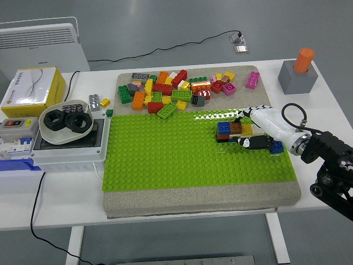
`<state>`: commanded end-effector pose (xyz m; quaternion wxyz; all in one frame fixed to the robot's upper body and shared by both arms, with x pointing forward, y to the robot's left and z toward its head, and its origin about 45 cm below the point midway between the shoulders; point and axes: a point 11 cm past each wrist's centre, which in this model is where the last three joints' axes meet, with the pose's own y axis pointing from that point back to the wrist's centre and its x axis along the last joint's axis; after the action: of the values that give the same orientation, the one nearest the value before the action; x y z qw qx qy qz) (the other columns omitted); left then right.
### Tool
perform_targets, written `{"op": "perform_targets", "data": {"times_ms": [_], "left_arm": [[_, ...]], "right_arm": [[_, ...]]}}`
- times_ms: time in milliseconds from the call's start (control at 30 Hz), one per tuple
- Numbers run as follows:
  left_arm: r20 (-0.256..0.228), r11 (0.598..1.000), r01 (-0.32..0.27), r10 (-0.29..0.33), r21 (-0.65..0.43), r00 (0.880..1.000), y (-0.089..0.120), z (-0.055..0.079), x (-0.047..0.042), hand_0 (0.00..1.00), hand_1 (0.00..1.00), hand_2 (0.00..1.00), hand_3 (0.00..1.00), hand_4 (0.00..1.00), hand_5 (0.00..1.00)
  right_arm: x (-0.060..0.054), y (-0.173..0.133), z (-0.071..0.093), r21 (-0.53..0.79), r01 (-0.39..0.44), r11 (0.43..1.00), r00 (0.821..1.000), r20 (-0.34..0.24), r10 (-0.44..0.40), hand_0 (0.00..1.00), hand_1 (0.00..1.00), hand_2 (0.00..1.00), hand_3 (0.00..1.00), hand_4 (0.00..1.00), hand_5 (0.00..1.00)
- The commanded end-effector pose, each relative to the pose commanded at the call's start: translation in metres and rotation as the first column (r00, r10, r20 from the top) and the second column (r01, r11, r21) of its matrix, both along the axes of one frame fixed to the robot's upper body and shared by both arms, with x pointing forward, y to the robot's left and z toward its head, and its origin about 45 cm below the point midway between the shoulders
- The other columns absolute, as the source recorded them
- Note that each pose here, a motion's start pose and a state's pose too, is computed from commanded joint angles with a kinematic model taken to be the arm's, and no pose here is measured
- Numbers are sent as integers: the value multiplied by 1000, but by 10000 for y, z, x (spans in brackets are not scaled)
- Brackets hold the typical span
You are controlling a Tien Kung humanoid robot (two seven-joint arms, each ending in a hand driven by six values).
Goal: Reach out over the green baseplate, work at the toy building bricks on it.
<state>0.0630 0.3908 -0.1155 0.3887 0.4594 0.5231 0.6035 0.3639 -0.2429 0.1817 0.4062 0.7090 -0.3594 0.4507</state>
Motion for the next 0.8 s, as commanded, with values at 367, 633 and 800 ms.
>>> {"op": "perform_targets", "data": {"times_ms": [367, 633, 800], "left_arm": [[1, 1000, 0, 0, 0, 1000, -1, 1, 8, 614, 528, 618, 757, 998, 998], [2, 1000, 1, -1, 0, 1000, -1, 1, 9, 615, 528, 618, 757, 998, 998], [2, 1000, 1, -1, 0, 1000, -1, 1, 10, 614, 528, 618, 757, 998, 998]], "right_arm": [[14, 7, -38, -2, -1, 1000, 1000, -17, 1, 892, 861, 854, 663, 693, 465], [25, -9, -101, -2, 7, 1000, 999, -37, -7, 893, 861, 854, 661, 691, 465], [21, -19, -138, 0, 11, 1000, 999, -50, -11, 893, 861, 853, 660, 685, 460]]}}
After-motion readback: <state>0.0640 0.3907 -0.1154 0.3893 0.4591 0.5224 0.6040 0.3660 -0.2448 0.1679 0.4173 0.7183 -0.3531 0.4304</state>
